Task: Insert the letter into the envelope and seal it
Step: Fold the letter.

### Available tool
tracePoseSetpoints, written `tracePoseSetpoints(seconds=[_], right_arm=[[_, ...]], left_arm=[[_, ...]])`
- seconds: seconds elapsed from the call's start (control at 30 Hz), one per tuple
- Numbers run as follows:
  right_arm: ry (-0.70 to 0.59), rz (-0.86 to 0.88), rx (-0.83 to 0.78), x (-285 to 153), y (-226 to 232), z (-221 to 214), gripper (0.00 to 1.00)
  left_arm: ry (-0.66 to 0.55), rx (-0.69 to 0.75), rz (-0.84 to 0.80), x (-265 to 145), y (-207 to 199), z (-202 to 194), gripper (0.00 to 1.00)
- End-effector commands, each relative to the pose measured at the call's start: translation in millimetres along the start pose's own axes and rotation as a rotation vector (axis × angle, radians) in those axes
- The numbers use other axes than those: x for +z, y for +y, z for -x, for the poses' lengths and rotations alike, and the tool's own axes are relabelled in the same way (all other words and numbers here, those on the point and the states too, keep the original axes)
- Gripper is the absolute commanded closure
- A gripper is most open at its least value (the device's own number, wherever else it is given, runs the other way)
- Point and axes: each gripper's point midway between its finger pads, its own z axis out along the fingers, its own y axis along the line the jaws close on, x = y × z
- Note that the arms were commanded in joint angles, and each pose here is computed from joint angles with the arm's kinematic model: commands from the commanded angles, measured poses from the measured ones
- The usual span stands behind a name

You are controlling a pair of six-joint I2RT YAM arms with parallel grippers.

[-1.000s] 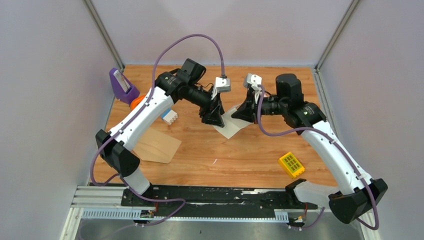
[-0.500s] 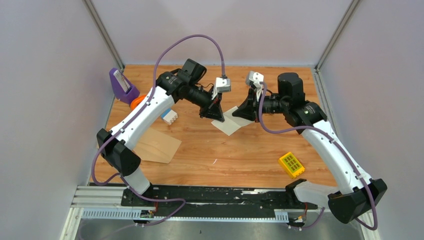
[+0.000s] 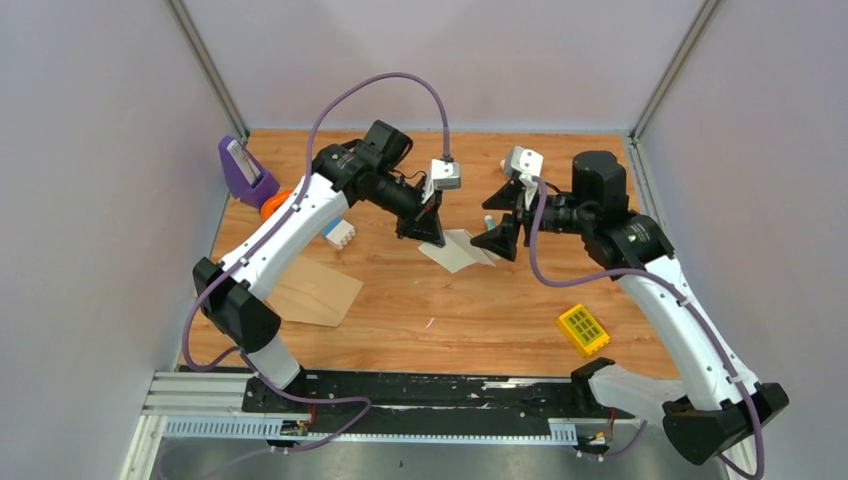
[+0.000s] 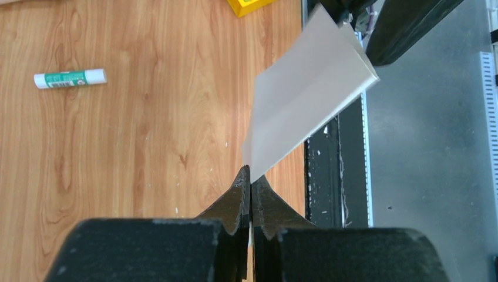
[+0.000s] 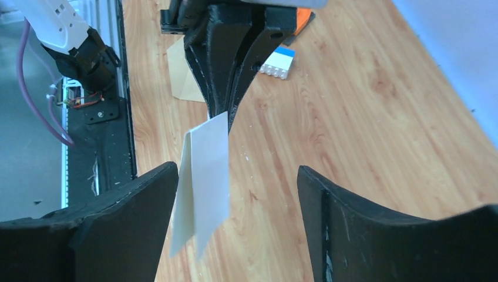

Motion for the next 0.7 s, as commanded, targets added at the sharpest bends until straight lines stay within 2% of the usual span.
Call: tracePoseSetpoints(seconds=[0.0, 0.3, 0.57, 0.67], right_arm=[[-0.042, -0.035, -0.114, -17, 2, 25, 0.22], [-0.022, 0.136, 0.018, 10, 10, 10, 0.18], [-0.039, 0.182, 0.032, 8, 19, 14, 0.17], [-0.014, 0.164, 0.049, 13, 14, 3, 0.23]], left_arm=[[-0.002, 0.069, 0.0, -12, -17, 4, 1.0], [0.017, 0.072, -0.032, -11, -26, 0, 1.0], [0.038, 0.049, -0.006, -8, -19, -5, 1.0], [0.033, 0.054, -0.007, -8, -20, -4, 1.0]])
